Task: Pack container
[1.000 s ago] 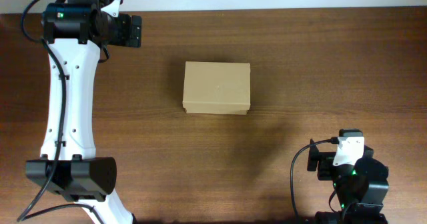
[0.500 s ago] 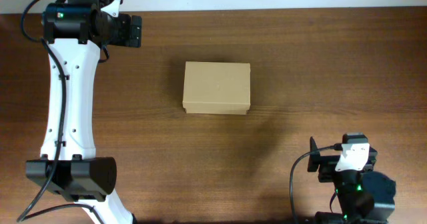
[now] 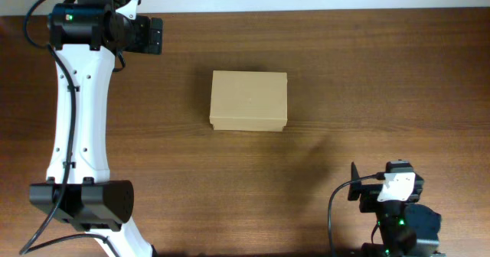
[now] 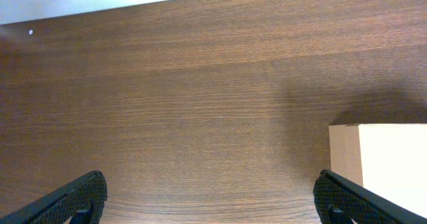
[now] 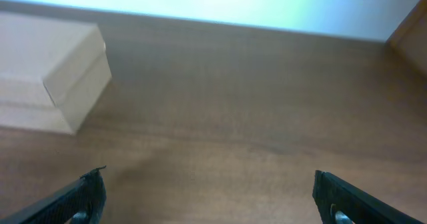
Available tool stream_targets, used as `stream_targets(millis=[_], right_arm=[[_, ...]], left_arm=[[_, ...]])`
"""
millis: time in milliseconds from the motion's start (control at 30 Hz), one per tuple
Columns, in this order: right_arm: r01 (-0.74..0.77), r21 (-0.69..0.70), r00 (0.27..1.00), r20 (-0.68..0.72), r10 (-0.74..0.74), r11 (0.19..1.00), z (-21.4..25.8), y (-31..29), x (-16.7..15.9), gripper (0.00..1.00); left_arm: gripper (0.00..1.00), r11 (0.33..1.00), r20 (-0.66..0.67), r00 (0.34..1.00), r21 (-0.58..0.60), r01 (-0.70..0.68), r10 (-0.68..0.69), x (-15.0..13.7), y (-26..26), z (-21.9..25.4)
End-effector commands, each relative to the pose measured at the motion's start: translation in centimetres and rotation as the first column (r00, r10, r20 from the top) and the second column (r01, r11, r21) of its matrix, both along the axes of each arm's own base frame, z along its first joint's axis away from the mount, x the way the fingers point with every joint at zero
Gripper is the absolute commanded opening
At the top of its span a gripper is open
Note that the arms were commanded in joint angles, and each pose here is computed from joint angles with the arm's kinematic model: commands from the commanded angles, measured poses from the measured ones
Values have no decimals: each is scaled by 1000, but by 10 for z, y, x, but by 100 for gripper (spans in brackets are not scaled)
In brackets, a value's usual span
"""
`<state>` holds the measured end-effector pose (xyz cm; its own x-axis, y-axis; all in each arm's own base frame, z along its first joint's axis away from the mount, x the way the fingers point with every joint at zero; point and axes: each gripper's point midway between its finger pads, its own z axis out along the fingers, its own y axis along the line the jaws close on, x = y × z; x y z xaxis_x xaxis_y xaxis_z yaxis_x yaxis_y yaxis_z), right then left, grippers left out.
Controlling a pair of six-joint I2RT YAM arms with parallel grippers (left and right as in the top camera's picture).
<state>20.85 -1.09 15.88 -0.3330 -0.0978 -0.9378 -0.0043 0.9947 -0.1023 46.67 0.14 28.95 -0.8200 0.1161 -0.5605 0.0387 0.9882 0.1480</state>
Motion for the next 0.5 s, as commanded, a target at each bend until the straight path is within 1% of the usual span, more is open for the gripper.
stream_targets(millis=[0,200,467], right_arm=[[-4,5,1000,-23,4,1000,-18,0,2,99],[-3,13,997,-80,4,1000,-49,0,5,99],[-2,12,997,-76,3,1000,-49,-1,6,99]], left_arm=[[100,1000,43,999,0,-10,10,-4,4,18],[100,1000,42,999,0,-10,10,-4,4,18],[100,1000,43,999,0,-10,10,-4,4,18]])
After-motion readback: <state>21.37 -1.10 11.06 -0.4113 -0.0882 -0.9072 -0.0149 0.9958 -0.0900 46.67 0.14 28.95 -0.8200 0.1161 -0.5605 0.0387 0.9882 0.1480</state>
